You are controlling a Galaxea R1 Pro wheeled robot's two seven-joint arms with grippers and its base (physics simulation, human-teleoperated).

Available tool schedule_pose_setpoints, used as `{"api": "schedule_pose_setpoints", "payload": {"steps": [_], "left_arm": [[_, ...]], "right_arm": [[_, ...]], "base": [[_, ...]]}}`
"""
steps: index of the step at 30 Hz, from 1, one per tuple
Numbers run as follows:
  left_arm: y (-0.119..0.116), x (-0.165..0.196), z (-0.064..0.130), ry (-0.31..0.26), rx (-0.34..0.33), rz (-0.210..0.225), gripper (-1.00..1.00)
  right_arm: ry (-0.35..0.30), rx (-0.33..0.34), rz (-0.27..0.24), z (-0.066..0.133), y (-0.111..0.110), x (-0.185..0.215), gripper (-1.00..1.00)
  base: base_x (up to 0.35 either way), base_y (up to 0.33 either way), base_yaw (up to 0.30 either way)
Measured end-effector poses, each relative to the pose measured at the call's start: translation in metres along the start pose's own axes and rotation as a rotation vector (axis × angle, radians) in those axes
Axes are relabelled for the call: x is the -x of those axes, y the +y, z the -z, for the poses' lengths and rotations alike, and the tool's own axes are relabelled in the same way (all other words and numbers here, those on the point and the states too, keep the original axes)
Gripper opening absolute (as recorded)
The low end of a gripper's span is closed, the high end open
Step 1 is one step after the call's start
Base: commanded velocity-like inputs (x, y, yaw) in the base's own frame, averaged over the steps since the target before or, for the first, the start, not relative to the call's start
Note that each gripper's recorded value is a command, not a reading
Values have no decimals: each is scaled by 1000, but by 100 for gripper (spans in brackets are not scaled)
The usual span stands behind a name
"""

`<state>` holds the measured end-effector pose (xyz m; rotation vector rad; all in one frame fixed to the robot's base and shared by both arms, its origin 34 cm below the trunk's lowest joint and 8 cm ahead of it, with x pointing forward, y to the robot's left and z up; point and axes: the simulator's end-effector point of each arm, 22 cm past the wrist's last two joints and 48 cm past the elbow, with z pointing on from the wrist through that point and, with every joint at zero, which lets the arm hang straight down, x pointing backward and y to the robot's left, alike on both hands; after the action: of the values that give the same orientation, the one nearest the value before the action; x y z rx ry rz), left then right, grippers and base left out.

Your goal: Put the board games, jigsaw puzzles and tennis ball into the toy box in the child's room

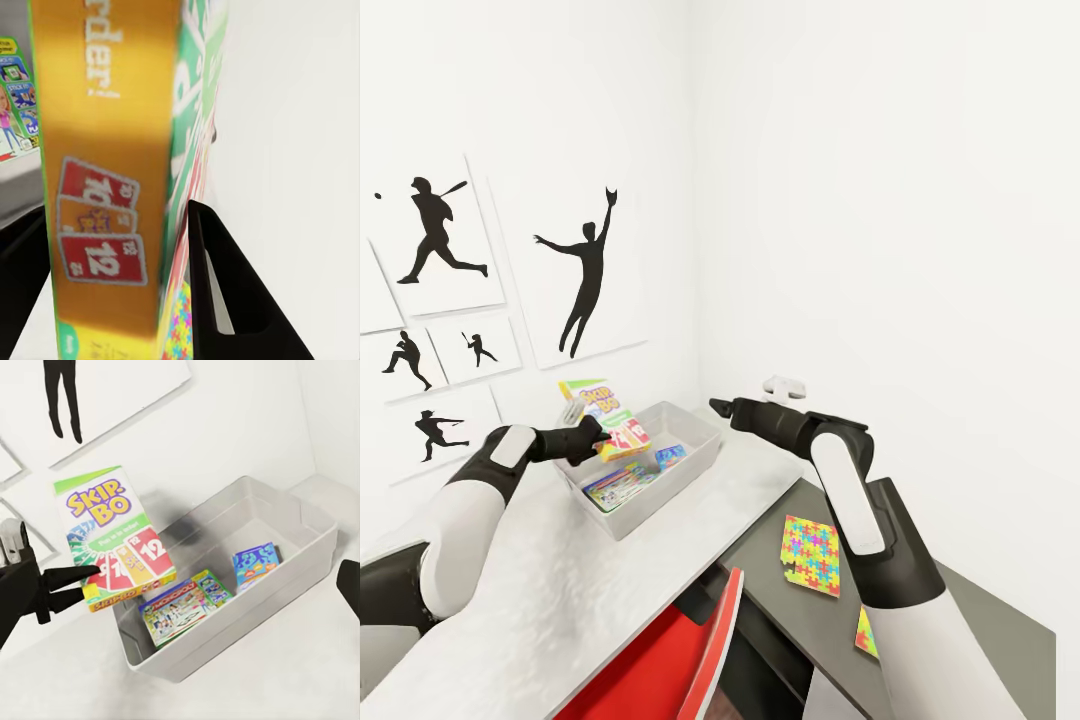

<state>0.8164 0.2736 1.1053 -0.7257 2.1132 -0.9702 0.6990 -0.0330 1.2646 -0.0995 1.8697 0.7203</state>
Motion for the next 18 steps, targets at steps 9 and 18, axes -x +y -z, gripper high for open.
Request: {"api": "schedule_pose_setpoints", "payload": {"steps": [9, 18], "left_arm": [[-12, 8, 0, -36, -23, -8, -100], [-14, 13, 3, -44, -37, -12, -100]], "right_arm": [[5, 8, -24, -4, 5, -7, 100], [-2, 9, -29, -4, 6, -5, 100]], "base": [[0, 0, 0], [0, 0, 0]]}}
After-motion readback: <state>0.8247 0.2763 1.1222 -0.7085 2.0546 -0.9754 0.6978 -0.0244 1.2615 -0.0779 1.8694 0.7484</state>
